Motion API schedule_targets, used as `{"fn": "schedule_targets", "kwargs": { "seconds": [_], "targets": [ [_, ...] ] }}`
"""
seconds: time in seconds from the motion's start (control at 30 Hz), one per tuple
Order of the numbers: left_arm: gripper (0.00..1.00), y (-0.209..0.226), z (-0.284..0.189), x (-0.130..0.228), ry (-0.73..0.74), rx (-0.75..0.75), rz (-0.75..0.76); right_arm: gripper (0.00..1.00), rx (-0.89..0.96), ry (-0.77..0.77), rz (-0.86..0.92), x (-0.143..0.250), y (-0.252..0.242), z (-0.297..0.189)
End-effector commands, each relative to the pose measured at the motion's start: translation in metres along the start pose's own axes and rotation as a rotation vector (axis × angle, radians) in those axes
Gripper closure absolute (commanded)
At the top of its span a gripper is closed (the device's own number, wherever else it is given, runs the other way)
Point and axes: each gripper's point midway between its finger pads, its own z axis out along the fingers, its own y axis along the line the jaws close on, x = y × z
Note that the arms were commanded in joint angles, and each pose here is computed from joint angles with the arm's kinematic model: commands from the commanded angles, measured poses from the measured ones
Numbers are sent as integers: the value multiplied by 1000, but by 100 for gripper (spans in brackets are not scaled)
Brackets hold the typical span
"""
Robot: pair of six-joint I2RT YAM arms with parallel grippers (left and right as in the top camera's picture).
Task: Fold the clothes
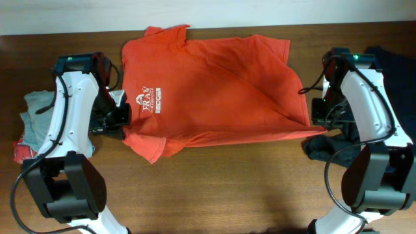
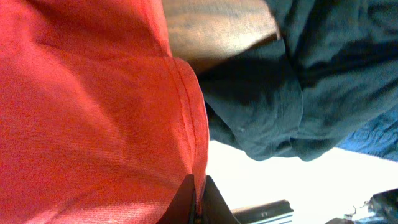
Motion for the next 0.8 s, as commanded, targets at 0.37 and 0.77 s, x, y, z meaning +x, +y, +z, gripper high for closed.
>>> {"fn": "schedule_targets", "kwargs": {
  "seconds": [0.37, 0.77],
  "targets": [
    [100, 10, 7, 50, 24, -40, -25, 96, -23, 120, 58, 42, -18, 2],
    [100, 10, 12, 57, -107, -33, -47, 96, -87, 100, 118, 74, -5, 22]
  ]
}}
